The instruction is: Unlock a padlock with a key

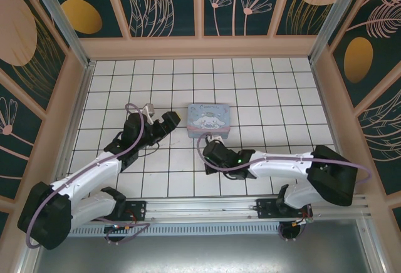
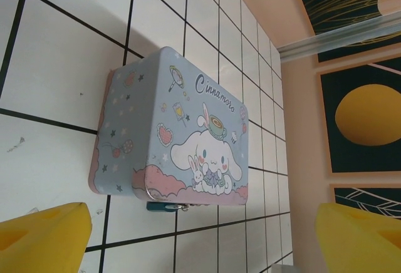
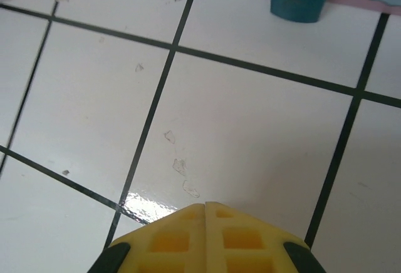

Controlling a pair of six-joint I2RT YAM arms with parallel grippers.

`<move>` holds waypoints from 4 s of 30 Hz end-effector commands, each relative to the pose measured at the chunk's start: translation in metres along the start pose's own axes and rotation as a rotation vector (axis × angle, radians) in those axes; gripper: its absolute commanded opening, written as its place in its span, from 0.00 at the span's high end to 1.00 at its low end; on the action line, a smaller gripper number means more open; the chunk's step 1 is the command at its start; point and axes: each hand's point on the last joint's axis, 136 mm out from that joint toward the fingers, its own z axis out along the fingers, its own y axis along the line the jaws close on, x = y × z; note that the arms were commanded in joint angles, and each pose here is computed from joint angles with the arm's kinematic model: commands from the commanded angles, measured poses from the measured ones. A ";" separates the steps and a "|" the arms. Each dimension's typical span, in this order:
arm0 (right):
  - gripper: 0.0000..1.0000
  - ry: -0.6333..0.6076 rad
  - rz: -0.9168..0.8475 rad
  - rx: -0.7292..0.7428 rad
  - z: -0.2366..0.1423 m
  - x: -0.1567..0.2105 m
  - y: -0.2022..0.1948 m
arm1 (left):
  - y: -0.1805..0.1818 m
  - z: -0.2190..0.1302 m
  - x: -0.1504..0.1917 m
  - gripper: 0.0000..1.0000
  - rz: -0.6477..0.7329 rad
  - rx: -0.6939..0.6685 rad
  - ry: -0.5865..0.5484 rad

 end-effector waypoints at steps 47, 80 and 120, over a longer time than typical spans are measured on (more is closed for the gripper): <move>0.56 0.069 0.171 0.059 0.004 0.033 -0.003 | -0.003 0.008 0.001 0.08 0.003 0.025 0.025; 0.57 0.146 0.016 0.204 0.041 0.028 0.010 | -0.005 0.004 0.000 0.08 0.001 0.033 0.015; 0.51 0.114 -0.018 0.384 0.033 0.035 0.002 | -0.004 0.005 0.001 0.08 -0.002 0.034 0.018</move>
